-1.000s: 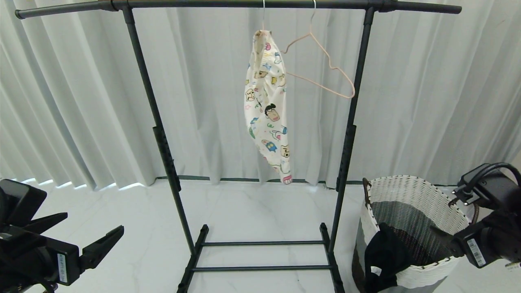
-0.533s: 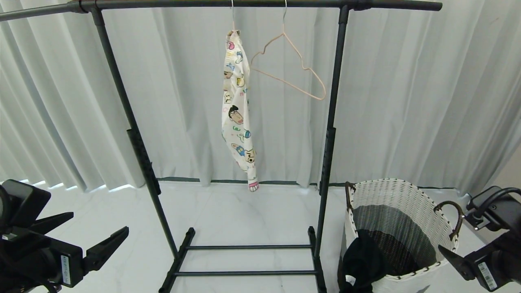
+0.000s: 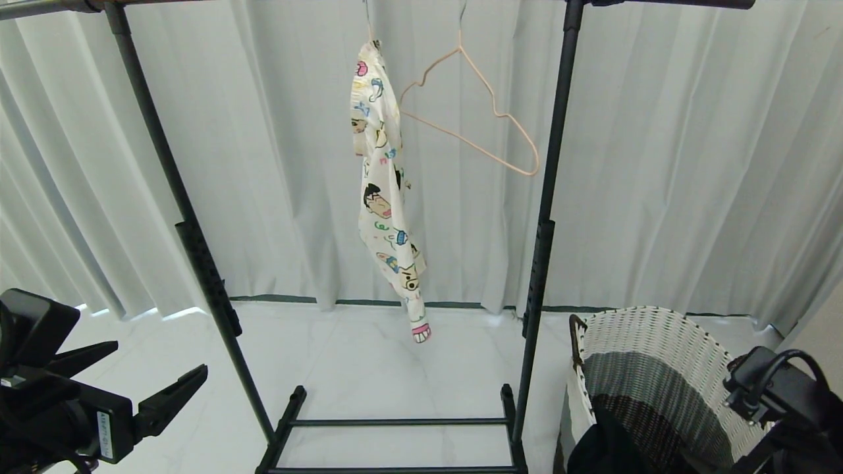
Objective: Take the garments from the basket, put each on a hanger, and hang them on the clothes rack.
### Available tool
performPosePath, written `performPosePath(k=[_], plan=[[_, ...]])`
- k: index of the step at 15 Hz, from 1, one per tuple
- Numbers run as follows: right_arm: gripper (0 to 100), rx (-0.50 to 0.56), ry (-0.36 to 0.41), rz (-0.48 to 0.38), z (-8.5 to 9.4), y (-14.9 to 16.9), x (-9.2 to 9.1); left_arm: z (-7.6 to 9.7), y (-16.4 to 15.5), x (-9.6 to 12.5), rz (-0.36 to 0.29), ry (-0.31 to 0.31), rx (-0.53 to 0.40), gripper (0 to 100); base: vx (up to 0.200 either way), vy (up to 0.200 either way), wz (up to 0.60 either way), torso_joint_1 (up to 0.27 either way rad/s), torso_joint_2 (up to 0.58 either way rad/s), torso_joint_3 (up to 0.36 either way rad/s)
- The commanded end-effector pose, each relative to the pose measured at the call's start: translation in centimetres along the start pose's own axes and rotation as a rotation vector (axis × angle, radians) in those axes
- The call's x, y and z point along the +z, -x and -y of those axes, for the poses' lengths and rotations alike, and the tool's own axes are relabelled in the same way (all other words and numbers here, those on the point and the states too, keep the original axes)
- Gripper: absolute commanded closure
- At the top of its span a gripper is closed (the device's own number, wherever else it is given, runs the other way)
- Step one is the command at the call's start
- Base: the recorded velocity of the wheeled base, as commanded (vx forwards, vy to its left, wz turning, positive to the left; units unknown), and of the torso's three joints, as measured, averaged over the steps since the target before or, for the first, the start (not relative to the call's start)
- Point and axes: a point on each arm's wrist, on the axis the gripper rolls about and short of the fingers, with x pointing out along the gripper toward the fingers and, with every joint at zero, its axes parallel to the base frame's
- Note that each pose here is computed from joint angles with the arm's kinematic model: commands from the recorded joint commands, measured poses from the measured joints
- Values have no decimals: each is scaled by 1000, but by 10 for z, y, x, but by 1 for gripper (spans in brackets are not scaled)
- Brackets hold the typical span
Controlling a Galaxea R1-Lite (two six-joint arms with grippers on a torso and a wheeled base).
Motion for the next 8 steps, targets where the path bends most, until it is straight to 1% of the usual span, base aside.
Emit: performPosePath(k=[1,2,3,5,6,8], plan=[[0,58,85,-125,-15,-26,-13,0,1,0,4,0,1,0,0,0,0,0,0,0],[0,44,108,-149,-20,-33,-17,0,1,0,5,2,2,0,0,0,0,0,0,0],[0,-2,111,-152,-21,-38,-15,0,1,1,7,2,3,0,0,0,0,0,0,0],[0,-13,105,-130,-23,-45,-11,0,1,2,11,1,2,0,0,0,0,0,0,0],[0,-16,98,-105,-24,-49,-8,-1,1,3,16,0,2,0,0,0,0,0,0,0],[0,-15,101,-89,-26,-53,-5,0,1,3,16,0,1,0,0,0,0,0,0,0]])
